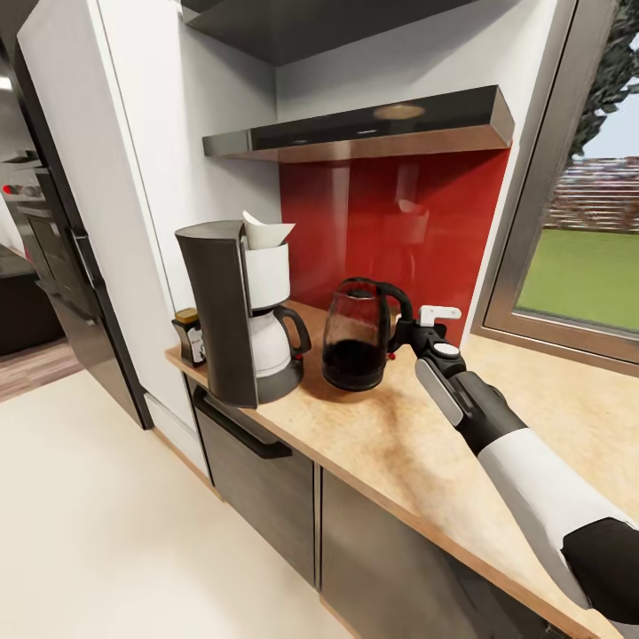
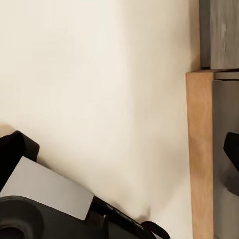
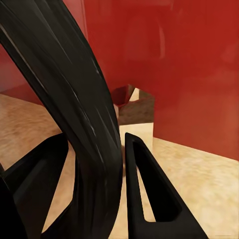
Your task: Set up a coffee station on the kitchen countertop: keep the coffee maker on the countertop, move the bottle of coffee from the kitchen shelf to the counter next to the coffee maker, place a paper coffee filter on top of the coffee maker, put the saucer next to the coffee maker with the coffee cup on the saucer, and place the electric kettle next to the coffee maker.
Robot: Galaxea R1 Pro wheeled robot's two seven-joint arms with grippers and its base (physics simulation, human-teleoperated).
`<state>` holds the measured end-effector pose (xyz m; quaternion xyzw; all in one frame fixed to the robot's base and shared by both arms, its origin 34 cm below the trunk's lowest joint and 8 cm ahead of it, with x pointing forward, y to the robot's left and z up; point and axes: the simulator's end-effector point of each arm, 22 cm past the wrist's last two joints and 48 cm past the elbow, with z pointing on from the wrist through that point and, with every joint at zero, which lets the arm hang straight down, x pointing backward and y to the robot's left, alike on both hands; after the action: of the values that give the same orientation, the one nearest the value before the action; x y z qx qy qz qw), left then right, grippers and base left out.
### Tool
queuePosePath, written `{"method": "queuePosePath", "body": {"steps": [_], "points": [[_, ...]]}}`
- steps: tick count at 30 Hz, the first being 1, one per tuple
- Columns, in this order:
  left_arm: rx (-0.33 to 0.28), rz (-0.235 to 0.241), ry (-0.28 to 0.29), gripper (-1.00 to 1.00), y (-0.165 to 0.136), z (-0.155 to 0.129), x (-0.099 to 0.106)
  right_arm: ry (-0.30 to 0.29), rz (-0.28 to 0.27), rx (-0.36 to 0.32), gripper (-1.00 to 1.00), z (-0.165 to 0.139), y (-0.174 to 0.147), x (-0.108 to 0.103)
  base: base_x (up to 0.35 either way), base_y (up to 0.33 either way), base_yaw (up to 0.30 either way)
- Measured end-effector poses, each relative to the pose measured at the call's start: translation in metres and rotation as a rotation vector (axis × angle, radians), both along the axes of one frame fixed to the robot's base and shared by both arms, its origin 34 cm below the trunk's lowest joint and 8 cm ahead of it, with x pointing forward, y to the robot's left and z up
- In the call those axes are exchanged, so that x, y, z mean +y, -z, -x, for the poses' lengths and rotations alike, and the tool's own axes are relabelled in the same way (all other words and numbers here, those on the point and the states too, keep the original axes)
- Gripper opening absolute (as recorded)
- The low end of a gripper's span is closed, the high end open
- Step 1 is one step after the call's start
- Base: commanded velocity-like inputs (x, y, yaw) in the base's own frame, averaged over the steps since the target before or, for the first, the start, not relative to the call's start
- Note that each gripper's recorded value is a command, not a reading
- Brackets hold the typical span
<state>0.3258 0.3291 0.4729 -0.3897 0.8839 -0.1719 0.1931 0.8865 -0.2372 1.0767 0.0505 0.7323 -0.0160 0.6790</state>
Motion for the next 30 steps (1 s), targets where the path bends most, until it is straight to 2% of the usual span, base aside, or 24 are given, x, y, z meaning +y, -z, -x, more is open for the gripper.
{"method": "queuePosePath", "body": {"steps": [19,30], "points": [[0.000,0.000,0.000,1.00,0.0086,0.0004,0.0000,0.000,0.001,0.000,-1.00,0.0004,0.0088,-0.0002,0.001,0.000,0.000],[0.000,0.000,0.000,1.00,0.0085,0.0004,0.0000,0.000,0.001,0.000,-1.00,0.0006,0.0087,-0.0007,0.069,0.000,0.000]]}}
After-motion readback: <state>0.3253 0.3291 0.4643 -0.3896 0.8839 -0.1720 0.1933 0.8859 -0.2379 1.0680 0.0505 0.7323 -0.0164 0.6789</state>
